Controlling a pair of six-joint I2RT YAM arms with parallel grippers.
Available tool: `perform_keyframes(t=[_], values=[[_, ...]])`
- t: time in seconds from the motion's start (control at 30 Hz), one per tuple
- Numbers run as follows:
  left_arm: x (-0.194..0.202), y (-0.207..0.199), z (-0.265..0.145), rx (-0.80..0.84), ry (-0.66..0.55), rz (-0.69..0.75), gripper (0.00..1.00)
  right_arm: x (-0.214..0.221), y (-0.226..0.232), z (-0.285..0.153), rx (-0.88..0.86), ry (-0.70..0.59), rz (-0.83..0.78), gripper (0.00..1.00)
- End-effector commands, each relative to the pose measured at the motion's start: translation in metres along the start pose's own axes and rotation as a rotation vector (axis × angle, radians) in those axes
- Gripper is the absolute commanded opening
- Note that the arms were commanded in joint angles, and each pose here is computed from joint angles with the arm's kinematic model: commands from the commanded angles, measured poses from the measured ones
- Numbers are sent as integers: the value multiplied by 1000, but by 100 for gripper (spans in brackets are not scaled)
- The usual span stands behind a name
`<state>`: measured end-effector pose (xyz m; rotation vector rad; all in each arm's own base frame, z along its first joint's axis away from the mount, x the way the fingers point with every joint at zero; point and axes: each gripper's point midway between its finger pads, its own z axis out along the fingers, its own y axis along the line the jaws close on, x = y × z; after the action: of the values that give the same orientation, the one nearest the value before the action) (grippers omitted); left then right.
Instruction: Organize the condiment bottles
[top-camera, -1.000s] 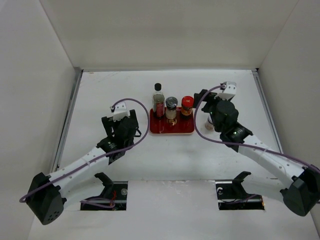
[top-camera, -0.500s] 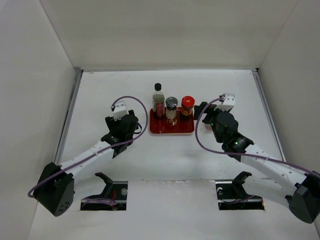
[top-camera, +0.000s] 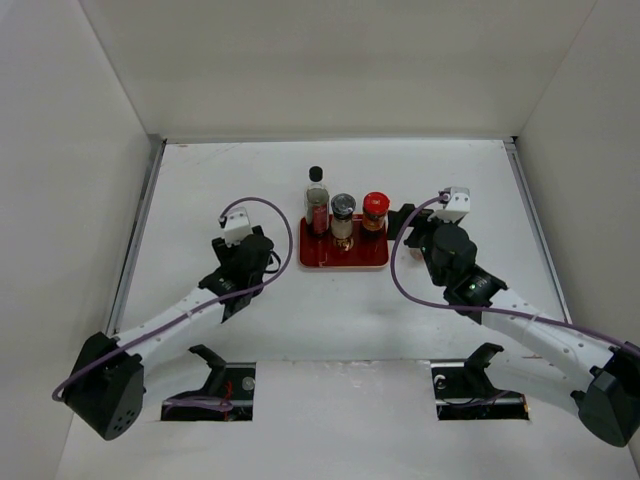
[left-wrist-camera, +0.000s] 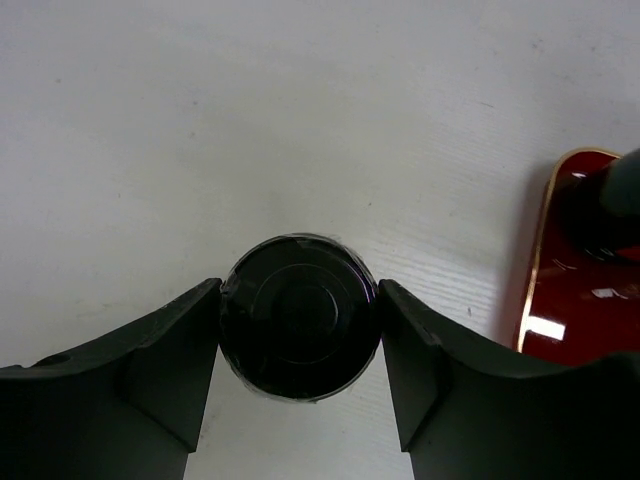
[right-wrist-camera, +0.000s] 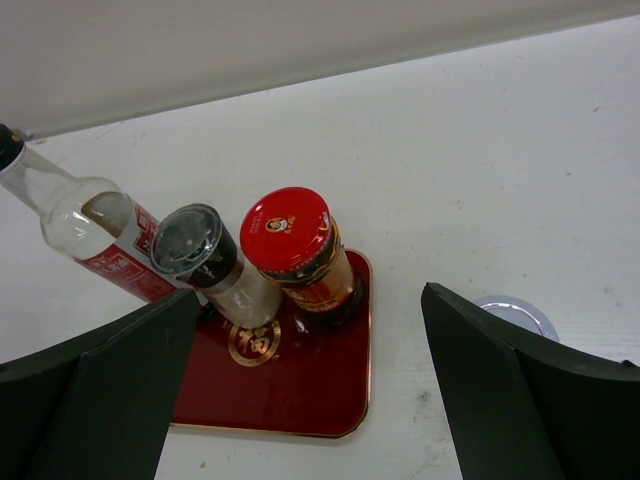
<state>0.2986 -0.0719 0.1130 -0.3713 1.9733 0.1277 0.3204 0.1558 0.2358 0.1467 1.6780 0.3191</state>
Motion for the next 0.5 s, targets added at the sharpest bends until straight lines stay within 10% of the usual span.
perform_keyframes(t=[0.0,0.3,0.47], values=[[-47,-35,-28,139,-114,-112,34,-15,2,-2,3,-56,42,100],[-84,-139,-82,406,-176,-95,35,-21,-20,-5,92,-84,48,100],[-78,-183,-79,477,-171,-92,35,-24,-40,-7,184,-100,47,57]])
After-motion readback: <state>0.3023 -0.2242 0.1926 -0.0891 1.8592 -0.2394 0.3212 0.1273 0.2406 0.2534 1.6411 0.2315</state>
